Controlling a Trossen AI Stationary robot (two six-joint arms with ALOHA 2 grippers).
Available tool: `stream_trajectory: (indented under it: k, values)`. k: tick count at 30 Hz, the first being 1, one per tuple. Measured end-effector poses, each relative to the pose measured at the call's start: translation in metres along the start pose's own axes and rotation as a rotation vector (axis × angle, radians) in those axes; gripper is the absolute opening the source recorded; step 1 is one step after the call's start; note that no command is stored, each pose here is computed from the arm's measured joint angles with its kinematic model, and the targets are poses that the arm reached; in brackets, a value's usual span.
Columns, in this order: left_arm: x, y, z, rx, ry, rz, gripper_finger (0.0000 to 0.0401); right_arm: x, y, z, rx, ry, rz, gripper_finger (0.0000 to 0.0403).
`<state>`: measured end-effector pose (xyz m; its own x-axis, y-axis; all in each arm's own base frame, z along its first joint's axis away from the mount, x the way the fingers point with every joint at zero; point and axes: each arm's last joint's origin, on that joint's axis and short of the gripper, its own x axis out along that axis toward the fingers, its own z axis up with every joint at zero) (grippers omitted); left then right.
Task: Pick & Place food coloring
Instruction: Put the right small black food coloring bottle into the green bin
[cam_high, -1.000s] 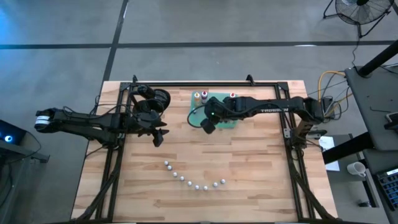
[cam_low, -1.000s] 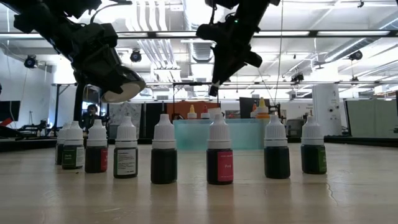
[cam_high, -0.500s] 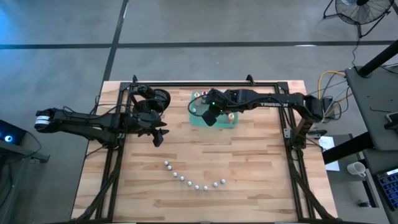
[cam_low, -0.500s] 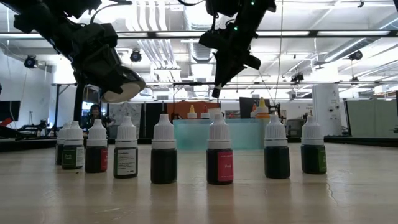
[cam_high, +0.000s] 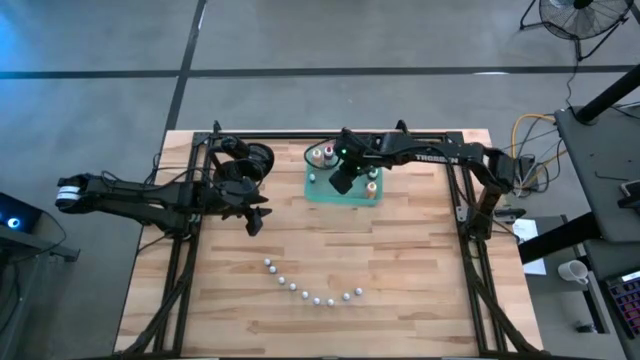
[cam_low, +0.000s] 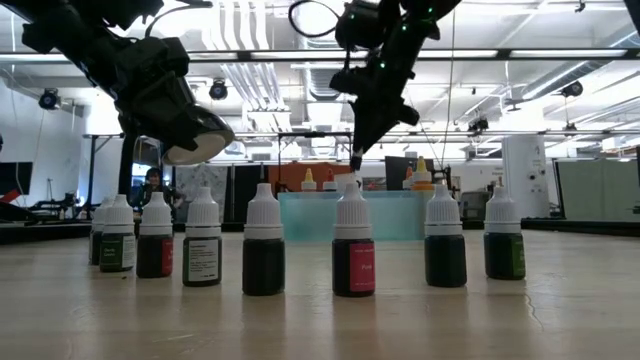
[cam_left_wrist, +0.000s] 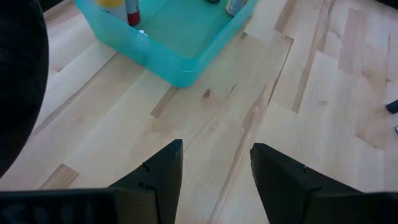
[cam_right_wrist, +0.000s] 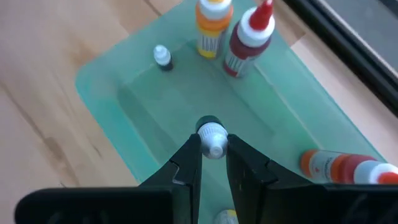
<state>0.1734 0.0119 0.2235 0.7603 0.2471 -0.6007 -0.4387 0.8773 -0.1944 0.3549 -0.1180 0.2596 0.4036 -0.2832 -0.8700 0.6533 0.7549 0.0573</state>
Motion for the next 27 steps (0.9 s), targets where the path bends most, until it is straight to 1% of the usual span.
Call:
stream_trajectory:
  k: [3, 8, 9, 13, 15, 17, 21, 24, 27]
  values:
    - [0.0, 0.0, 0.0, 0.0, 0.001, 0.0, 0.0163, 0.013, -0.002, -0.001, -0.029, 0.039, -0.018, 0.0052]
    - [0.0, 0.0, 0.0, 0.003, 0.0, 0.0, 0.0163, 0.038, -0.013, -0.002, -0.012, 0.1, -0.055, 0.0052]
    - [0.0, 0.0, 0.0, 0.033, 0.0, 0.003, 0.0163, 0.042, -0.016, -0.001, -0.003, 0.105, -0.061, 0.0052]
    - [0.0, 0.001, 0.0, 0.274, -0.008, 0.024, 0.0163, 0.056, -0.033, 0.002, 0.06, 0.135, -0.06, 0.0052]
    - [0.0, 0.001, 0.0, 0.34, -0.007, 0.026, 0.0163, 0.063, -0.042, 0.004, 0.104, 0.159, -0.065, 0.0052]
    - [0.0, 0.001, 0.0, 0.353, -0.007, 0.026, 0.0163, 0.071, -0.051, 0.007, 0.139, 0.177, -0.061, 0.0052]
    - [0.0, 0.001, 0.001, 0.327, -0.011, 0.026, 0.0163, 0.083, -0.06, 0.017, 0.162, 0.183, -0.07, 0.0052]
    - [0.0, 0.001, 0.001, 0.323, -0.018, 0.032, 0.0163, 0.089, -0.06, 0.028, 0.152, 0.171, -0.069, 0.0052]
    - [0.0, 0.001, 0.002, 0.321, -0.021, 0.032, 0.0163, 0.095, -0.058, 0.038, 0.116, 0.186, -0.075, 0.0052]
